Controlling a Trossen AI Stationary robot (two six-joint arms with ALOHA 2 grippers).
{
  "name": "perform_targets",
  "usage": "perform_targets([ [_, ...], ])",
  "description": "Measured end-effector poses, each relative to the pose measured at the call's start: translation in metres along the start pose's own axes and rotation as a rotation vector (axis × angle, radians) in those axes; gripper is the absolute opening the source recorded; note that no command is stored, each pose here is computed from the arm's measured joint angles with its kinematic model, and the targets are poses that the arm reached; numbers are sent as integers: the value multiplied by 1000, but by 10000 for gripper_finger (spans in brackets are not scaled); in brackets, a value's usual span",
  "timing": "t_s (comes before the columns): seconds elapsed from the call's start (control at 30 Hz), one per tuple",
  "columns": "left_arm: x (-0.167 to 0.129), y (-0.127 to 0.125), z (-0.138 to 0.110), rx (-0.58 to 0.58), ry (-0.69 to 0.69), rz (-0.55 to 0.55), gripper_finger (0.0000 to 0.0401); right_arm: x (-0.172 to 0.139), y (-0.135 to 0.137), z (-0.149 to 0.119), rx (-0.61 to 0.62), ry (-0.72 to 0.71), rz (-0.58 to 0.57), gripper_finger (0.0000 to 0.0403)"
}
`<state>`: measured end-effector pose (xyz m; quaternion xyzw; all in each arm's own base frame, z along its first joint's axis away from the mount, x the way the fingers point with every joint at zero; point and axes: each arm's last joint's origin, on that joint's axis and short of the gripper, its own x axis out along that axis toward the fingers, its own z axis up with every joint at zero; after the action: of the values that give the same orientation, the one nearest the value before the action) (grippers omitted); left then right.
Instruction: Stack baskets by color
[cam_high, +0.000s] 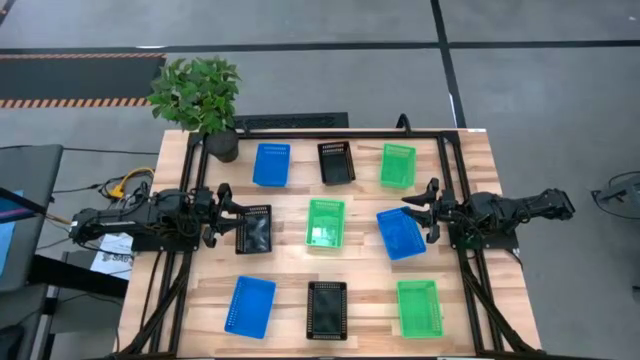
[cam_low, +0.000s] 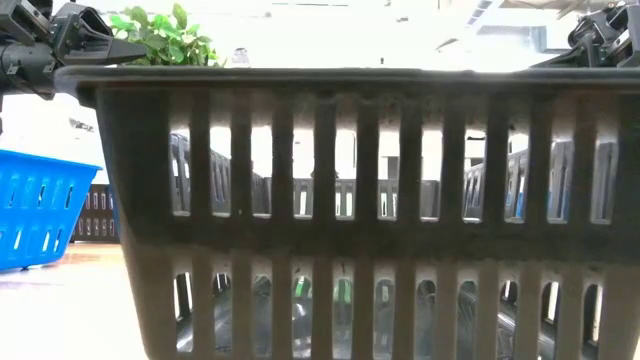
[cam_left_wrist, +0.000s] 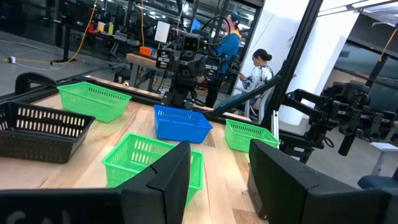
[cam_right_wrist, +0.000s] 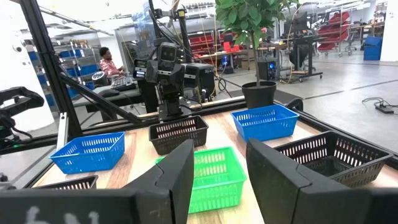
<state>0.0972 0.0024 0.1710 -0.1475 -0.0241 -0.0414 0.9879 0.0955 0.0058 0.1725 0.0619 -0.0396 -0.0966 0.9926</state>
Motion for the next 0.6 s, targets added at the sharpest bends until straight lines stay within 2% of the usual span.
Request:
perform_targets([
  [0.4, 0, 0, 0, 0, 0, 0, 155, 0, 0, 0, 0, 0, 0, 169],
  [0.47, 0, 1, 1, -1, -13, 35, 155, 0, 0, 0, 0, 0, 0, 170],
  [0.53, 0, 3, 1, -57, -30, 91, 155, 0, 0, 0, 0, 0, 0, 171],
  [0.6, 0, 4, 1, -175, -53, 128, 155, 0, 0, 0, 0, 1, 0, 171],
])
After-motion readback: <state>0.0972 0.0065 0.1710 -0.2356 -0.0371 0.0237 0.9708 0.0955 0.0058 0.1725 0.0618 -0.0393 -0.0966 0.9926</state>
